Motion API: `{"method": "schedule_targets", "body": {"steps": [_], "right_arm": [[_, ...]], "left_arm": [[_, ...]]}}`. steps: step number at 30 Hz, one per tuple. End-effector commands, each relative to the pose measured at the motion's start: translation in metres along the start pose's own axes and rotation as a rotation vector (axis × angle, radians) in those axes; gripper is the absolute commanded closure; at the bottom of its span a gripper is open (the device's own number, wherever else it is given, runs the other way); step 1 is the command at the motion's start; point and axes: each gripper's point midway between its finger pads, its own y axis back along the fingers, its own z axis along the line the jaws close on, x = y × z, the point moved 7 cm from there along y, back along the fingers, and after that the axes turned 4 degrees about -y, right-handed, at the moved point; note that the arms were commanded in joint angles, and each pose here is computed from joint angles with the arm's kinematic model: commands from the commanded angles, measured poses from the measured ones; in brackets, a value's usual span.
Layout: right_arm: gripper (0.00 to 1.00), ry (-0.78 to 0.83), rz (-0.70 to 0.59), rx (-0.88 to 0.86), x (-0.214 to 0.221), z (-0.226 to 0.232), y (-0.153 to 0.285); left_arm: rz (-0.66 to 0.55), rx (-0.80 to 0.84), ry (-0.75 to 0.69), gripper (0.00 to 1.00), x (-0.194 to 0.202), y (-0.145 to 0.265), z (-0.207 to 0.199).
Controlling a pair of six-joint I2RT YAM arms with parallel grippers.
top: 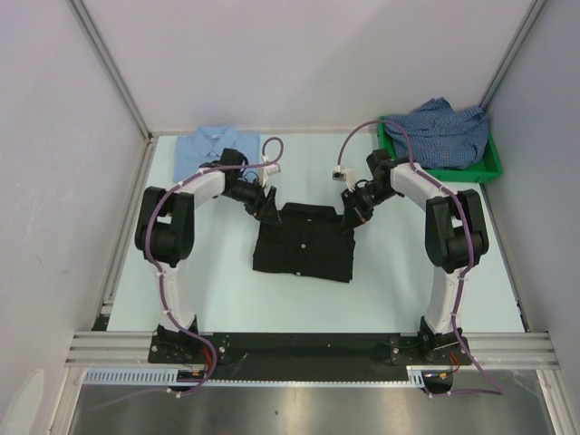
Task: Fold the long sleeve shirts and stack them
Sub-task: Fold the shirt
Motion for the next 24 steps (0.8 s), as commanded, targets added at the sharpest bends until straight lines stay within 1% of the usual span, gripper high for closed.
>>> {"method": "schedule_targets", "body": {"steps": [1, 3, 14, 17, 18, 20, 21, 24], "right_arm": [[1.00, 0.107, -0.043, 0.014, -0.016, 0.013, 0.013], [1.00, 0.128, -0.037, 0.013, -0.015, 0.016, 0.013], [1.00, 0.252, -0.038, 0.013, -0.014, 0.034, 0.018], [1.00, 0.260, -0.039, 0.023, -0.014, 0.033, 0.020], [1.00, 0.263, -0.043, 0.027, -0.015, 0.033, 0.020], [1.00, 0.261, -0.048, 0.040, -0.016, 0.031, 0.022], [1.00, 0.263, -0.054, 0.048, -0.018, 0.030, 0.022], [1.00, 0.255, -0.060, 0.057, -0.019, 0.027, 0.022]], "left_arm": [[-0.006, 0.042, -0.074, 0.24, -0.004, -0.008, 0.001], [-0.004, 0.040, -0.064, 0.24, -0.006, -0.010, 0.005], [-0.024, 0.052, -0.117, 0.21, -0.019, -0.010, 0.005], [-0.004, 0.074, -0.121, 0.22, -0.016, -0.010, 0.005], [0.016, 0.085, -0.102, 0.22, -0.011, -0.009, 0.002], [0.031, 0.108, -0.126, 0.26, -0.007, -0.006, -0.003], [0.050, 0.128, -0.099, 0.27, 0.000, -0.004, -0.009], [0.050, 0.143, -0.076, 0.39, 0.009, 0.004, -0.017]]}}
